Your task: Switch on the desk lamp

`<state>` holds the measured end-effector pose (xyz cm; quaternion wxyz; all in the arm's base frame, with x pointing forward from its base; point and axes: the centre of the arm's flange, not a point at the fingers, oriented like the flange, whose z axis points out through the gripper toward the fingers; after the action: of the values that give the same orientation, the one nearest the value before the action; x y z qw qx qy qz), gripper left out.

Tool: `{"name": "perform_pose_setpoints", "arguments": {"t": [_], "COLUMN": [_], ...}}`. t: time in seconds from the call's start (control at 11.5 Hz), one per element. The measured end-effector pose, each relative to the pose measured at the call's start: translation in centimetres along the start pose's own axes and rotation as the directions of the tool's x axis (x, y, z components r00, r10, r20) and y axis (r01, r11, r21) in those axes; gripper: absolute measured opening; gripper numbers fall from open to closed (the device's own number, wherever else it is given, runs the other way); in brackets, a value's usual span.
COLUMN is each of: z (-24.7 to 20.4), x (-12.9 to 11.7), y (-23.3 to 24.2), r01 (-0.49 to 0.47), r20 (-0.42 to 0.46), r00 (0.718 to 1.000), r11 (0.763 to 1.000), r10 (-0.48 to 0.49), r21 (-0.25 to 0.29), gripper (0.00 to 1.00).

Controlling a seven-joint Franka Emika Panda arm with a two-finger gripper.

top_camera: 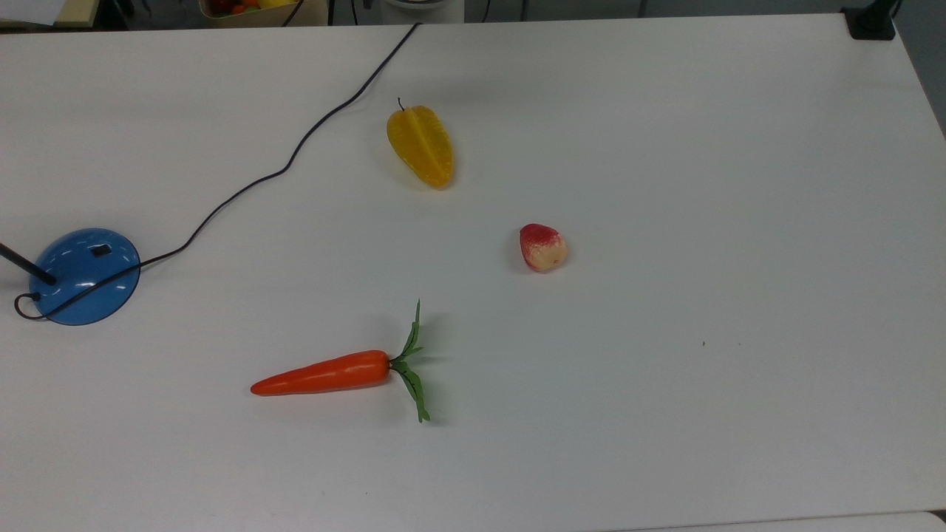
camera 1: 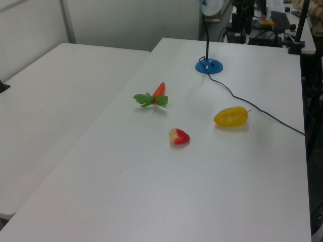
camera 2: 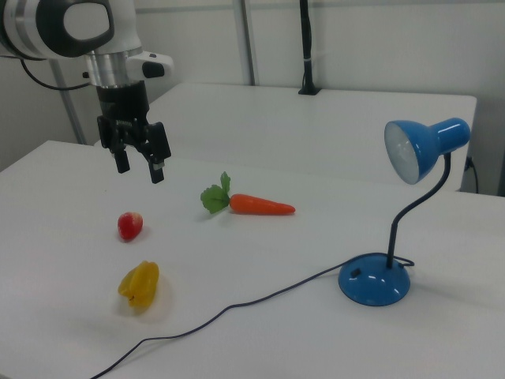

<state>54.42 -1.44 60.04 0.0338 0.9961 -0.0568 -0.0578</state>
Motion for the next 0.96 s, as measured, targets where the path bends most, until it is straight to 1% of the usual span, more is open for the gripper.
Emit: {"name": "perform_pose_setpoints", "arguments": {"t": [0.44, 0.52, 0.7, 0.79, 0.96], "z": [0.1, 0.2, 0.2, 0.1, 0.2], "x": [0.0, 0.1, 0.4, 0.7, 1.3], "y": [0.1, 0.3, 2.3, 3.4, 5.0], "r01": [-0.001, -0.006, -0.041, -0.063, -0.092], "r20": [0.003, 0.004, -0.008, -0.029, -0.058], "r00": [1.000, 1.000, 0.999, 0.998, 0.994], "r11": [1.000, 1.000, 0.999, 0.998, 0.996], "r10": [0.001, 0.006, 0.041, 0.063, 0.092], "r21": [0.000, 0.000, 0.006, 0.011, 0.017], "gripper": [1.00, 0.95, 0.60, 0.46, 0.33]}}
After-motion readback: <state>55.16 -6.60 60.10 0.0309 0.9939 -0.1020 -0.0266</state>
